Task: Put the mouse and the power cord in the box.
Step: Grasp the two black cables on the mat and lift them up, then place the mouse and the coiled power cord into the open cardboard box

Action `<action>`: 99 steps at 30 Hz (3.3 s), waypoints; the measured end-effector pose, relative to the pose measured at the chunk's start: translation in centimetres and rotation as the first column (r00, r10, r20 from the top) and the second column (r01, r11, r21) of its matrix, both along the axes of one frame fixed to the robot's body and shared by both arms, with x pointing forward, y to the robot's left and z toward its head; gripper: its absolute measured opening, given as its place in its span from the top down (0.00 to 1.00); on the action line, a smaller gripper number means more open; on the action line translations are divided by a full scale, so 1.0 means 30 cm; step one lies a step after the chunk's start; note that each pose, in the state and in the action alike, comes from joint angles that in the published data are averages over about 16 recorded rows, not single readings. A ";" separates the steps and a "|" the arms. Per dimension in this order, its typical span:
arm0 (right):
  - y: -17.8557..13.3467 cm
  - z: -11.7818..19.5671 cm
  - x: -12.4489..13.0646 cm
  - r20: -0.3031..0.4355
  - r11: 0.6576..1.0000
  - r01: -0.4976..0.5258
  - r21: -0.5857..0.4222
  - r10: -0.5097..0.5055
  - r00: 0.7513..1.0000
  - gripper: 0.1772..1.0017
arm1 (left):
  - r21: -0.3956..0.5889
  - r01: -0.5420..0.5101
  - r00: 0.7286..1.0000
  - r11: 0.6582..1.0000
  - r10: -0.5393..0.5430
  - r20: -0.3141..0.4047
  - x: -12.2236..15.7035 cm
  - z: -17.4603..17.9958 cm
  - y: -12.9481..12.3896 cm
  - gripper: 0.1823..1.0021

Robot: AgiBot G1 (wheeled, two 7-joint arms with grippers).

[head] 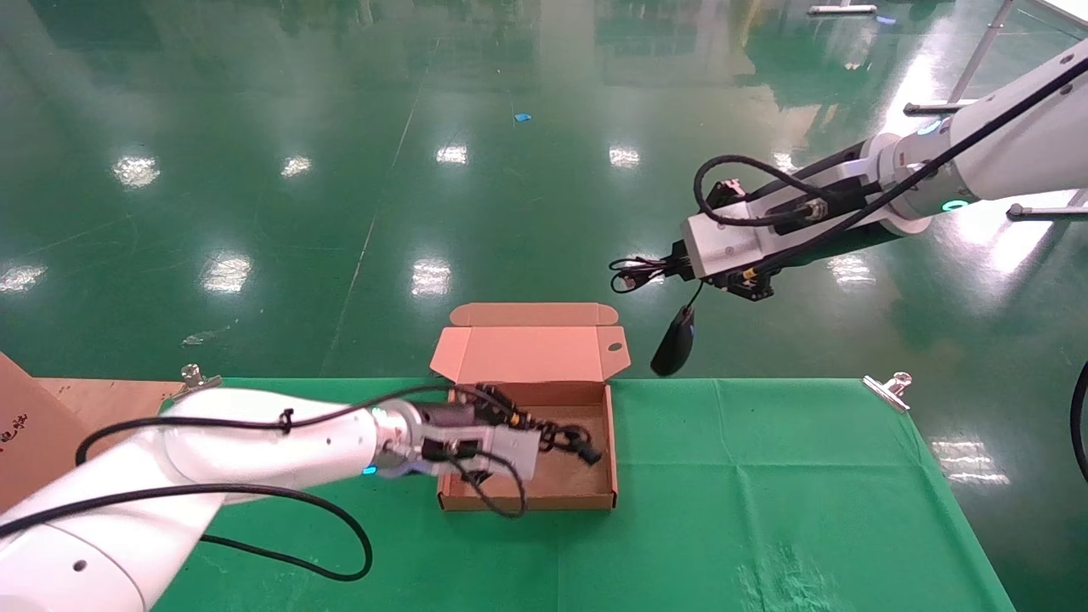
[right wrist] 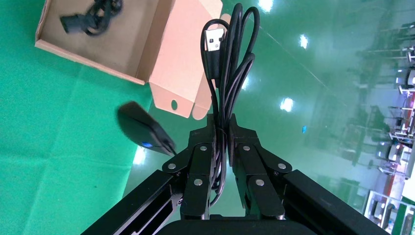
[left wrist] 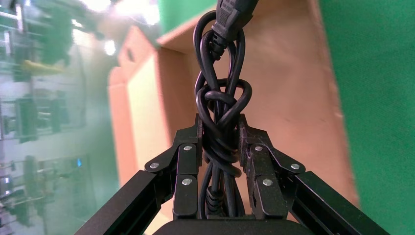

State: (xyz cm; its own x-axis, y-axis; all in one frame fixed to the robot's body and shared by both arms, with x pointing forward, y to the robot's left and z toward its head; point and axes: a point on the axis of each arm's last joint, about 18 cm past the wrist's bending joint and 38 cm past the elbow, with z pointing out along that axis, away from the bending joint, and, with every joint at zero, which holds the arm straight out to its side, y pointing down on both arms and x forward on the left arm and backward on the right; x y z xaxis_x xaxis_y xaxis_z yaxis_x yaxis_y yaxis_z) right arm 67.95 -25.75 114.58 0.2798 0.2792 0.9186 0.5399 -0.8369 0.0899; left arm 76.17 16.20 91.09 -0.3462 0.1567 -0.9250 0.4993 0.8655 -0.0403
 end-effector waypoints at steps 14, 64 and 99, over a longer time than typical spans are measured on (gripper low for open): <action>-0.023 -0.052 0.025 -0.015 1.000 0.008 -0.004 -0.009 1.000 0.95 | 0.023 -0.024 0.999 0.999 0.024 -0.024 0.010 -0.059 -0.004 0.84; 0.254 -0.166 0.088 -0.033 0.995 -0.071 -0.075 0.069 0.997 0.95 | -0.330 0.136 0.971 0.934 -0.192 -0.142 -0.240 0.303 0.415 0.11; 0.473 -0.533 0.227 0.084 0.995 -0.023 -0.099 0.032 0.996 0.95 | -0.383 0.007 0.993 0.924 -0.051 -0.106 -0.297 0.295 0.719 0.00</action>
